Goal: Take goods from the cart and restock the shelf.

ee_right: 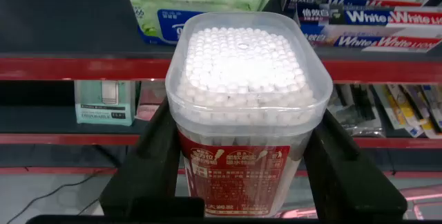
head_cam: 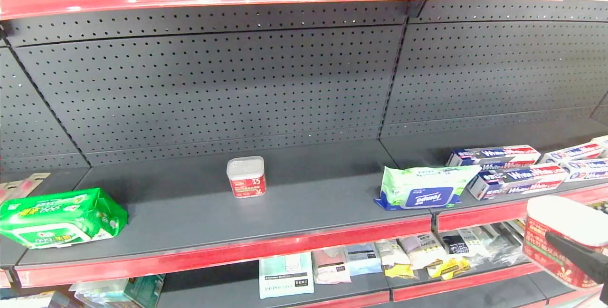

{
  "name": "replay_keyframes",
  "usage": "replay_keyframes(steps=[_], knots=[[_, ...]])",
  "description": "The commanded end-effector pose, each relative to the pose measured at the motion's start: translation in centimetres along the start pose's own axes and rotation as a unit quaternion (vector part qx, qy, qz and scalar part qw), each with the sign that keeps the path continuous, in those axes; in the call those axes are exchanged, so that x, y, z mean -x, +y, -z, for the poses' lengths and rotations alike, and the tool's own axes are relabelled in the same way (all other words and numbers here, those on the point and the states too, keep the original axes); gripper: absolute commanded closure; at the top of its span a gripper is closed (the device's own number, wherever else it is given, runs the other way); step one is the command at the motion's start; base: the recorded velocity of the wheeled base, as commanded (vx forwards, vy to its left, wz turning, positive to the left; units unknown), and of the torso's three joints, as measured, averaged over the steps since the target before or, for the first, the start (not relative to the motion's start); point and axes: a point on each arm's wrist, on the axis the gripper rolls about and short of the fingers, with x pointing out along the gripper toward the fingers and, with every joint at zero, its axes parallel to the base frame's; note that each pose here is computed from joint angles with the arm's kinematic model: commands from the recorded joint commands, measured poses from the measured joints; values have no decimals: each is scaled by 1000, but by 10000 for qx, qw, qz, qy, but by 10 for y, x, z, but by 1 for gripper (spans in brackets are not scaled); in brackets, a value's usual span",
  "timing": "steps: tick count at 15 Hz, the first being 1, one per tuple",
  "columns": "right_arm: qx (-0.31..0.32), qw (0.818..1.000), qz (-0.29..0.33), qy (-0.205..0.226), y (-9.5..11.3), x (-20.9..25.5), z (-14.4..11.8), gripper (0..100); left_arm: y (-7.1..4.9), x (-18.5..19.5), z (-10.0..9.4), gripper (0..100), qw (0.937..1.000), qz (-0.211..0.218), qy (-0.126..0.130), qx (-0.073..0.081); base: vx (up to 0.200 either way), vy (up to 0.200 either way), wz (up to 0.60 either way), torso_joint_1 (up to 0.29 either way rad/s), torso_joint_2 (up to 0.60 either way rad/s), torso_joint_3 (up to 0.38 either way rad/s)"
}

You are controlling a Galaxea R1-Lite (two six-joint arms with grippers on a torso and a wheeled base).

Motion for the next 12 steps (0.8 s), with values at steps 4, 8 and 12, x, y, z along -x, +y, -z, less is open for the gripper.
replay_keyframes(steps=[4,8,12], knots=[[-68,9999,36,-114,0,5,2,100,0,-9,-2,0,9978,180,549,-331,0,0,0,0,0,0],[51,9996,184,-191,0,6,-3,100,0,-4,-6,0,9989,256,215,-337,0,0,0,0,0,0],[308,9992,146,-206,0,6,-4,100,-2,-49,-86,0,9935,767,737,414,0,0,0,0,0,0]])
